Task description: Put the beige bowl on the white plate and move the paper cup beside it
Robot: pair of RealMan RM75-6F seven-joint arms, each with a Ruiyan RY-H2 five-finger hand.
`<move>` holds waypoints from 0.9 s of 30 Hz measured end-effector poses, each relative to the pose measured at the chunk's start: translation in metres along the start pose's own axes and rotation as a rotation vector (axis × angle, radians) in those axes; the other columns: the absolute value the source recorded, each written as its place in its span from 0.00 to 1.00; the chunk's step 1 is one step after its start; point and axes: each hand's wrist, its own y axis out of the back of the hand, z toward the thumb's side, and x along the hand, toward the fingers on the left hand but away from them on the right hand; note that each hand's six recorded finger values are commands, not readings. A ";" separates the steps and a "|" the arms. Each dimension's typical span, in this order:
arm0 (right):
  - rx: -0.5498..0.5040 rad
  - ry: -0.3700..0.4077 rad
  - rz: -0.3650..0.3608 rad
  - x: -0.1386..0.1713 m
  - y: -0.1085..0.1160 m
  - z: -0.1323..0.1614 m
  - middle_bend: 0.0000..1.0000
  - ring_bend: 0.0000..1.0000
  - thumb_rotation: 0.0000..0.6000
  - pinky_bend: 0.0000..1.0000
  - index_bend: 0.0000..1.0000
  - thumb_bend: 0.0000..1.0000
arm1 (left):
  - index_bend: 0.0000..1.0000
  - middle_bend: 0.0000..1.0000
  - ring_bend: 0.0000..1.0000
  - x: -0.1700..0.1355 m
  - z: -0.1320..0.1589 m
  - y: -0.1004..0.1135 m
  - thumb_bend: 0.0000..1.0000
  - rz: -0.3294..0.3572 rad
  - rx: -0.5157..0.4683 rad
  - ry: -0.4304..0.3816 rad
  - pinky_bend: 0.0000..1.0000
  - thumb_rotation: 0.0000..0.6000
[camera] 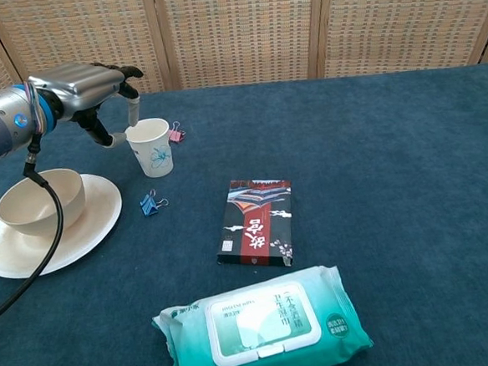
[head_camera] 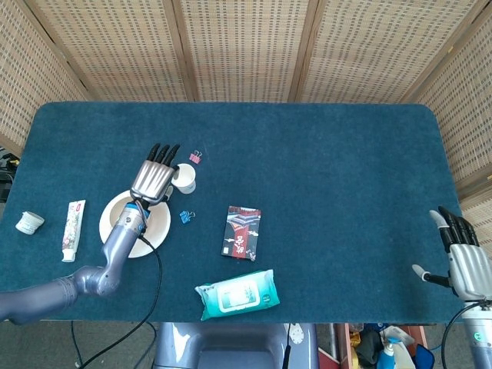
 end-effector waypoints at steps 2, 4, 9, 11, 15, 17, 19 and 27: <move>-0.002 -0.002 0.000 0.000 0.000 -0.001 0.00 0.00 1.00 0.00 0.00 0.12 | 0.46 0.00 0.00 0.002 0.002 -0.001 0.38 -0.005 -0.002 0.000 0.00 1.00; -0.003 -0.004 0.000 0.000 0.000 -0.002 0.00 0.00 1.00 0.00 0.00 0.12 | 0.46 0.00 0.00 0.004 0.003 -0.002 0.38 -0.008 0.003 0.001 0.00 1.00; -0.007 -0.008 -0.002 -0.001 0.001 -0.003 0.00 0.00 1.00 0.00 0.00 0.12 | 0.46 0.00 0.00 0.005 0.004 -0.008 0.38 -0.027 0.006 0.001 0.00 1.00; -0.009 -0.010 -0.001 -0.001 0.001 -0.004 0.00 0.00 1.00 0.00 0.00 0.12 | 0.46 0.00 0.00 0.005 0.004 -0.010 0.38 -0.032 0.010 0.000 0.00 1.00; -0.010 -0.010 0.000 -0.001 0.001 -0.004 0.00 0.00 1.00 0.00 0.00 0.12 | 0.46 0.00 0.00 0.005 0.003 -0.014 0.38 -0.038 0.019 0.003 0.00 1.00; -0.010 -0.010 -0.002 -0.001 0.001 -0.004 0.00 0.00 1.00 0.00 0.00 0.12 | 0.46 0.00 0.00 0.005 0.002 -0.014 0.38 -0.039 0.020 0.006 0.00 1.00; -0.012 -0.010 -0.004 -0.001 0.002 -0.004 0.00 0.00 1.00 0.00 0.00 0.12 | 0.46 0.00 0.00 0.006 0.003 -0.015 0.38 -0.039 0.020 0.007 0.00 1.00; -0.015 -0.018 -0.007 -0.001 0.003 -0.007 0.00 0.00 1.00 0.00 0.00 0.12 | 0.47 0.00 0.00 0.011 0.004 -0.023 0.39 -0.056 0.028 0.011 0.00 1.00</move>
